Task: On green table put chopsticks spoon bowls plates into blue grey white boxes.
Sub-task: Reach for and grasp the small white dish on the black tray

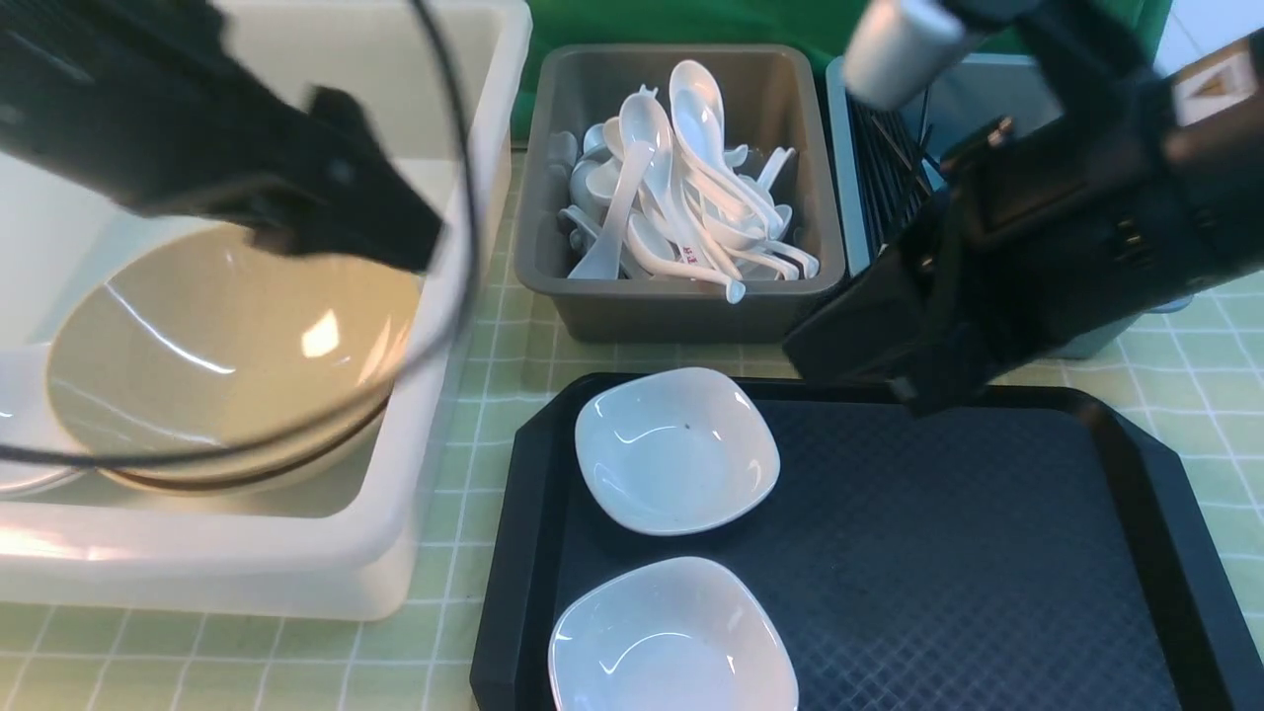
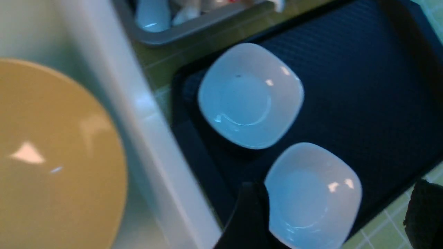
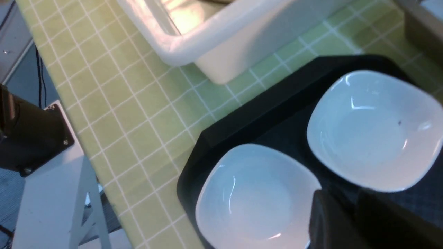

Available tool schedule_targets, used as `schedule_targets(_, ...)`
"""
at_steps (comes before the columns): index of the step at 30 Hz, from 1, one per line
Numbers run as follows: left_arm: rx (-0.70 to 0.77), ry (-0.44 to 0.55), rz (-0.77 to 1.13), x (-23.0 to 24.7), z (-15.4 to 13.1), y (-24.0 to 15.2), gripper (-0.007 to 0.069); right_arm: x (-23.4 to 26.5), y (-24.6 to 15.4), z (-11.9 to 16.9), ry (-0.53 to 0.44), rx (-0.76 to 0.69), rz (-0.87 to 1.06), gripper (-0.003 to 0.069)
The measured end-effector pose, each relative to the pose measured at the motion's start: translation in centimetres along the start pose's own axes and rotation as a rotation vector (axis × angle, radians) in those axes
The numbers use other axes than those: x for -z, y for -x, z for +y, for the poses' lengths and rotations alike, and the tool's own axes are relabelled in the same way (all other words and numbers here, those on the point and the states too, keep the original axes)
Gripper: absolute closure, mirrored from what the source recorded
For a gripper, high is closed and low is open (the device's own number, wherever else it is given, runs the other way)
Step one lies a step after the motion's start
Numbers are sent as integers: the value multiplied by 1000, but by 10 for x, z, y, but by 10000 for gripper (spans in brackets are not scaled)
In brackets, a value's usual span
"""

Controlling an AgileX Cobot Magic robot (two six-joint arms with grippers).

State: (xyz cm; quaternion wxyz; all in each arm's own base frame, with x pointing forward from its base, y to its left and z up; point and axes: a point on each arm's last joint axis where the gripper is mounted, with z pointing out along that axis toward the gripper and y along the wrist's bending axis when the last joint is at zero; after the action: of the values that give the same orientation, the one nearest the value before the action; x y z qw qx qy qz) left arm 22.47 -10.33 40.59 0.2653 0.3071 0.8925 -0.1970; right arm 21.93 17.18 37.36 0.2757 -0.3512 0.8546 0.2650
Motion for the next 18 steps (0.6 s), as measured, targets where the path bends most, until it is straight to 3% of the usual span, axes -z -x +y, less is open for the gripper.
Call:
schedule_targets(7,12,-86,72,-35,-22,-14,198,-5,-2,-3,-3,-43,16,531)
schedule_targets(14,16,-131,141,-47,-24,-32,220,-31,-30,-32,-17,-364,55,461)
schedule_targets(18,-85,-189,69,-24,-38,-35,258,-62,-48,-62,-10,-572,65,396)
